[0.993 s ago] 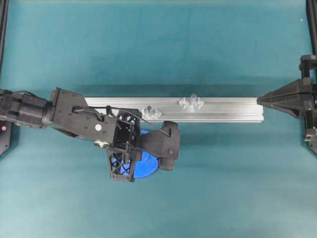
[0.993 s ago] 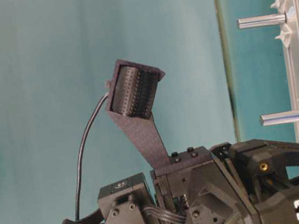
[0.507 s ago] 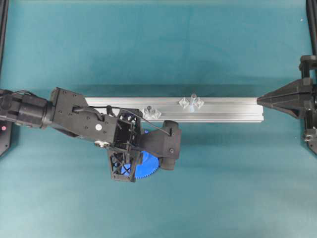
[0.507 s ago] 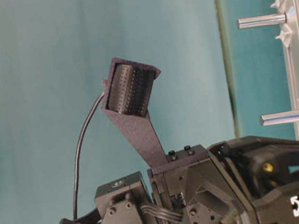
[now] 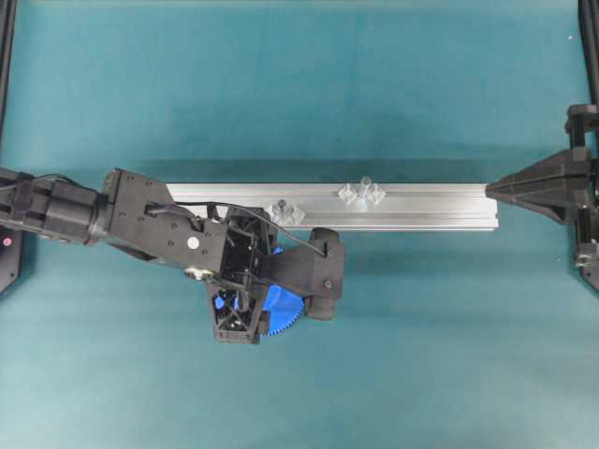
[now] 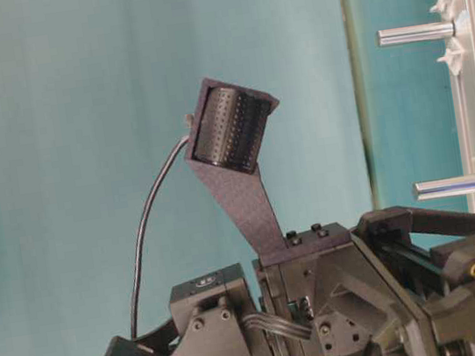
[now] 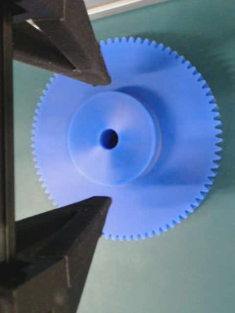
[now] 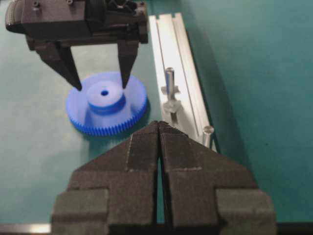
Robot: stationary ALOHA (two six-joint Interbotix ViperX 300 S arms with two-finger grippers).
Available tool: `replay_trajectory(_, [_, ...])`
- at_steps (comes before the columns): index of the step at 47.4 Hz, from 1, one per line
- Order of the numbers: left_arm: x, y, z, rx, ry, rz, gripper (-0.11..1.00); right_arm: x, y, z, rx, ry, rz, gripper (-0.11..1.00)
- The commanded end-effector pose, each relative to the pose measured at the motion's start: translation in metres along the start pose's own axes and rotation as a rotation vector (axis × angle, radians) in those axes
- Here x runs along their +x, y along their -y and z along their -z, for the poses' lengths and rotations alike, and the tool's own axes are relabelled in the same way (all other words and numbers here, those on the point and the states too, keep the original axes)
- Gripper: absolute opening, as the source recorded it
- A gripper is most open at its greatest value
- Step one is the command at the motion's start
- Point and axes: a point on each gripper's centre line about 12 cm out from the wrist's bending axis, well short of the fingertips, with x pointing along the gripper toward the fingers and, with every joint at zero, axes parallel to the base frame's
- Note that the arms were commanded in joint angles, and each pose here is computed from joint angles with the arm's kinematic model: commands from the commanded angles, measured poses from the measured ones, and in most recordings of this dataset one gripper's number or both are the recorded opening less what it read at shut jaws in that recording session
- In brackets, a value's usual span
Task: Find the location of the shaft and insert the large gear.
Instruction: 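Align the left gripper fingers around the gear hub, then close the left gripper on the blue gear hub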
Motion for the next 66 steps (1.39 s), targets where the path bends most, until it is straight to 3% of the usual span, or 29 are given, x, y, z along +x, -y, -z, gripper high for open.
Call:
replay_trajectory(1, [-0.012,0.003,-0.009,0.007,0.043,0.003,0.94,0.001,0.0,-0.004,0.01,0.011,0.0,-0.02])
replay_trajectory(66, [0.006,-0.003,-0.009,-0.01,0.009,-0.004,0.94,-0.002,0.0,-0.004,0.011,0.02,-0.001,-0.02])
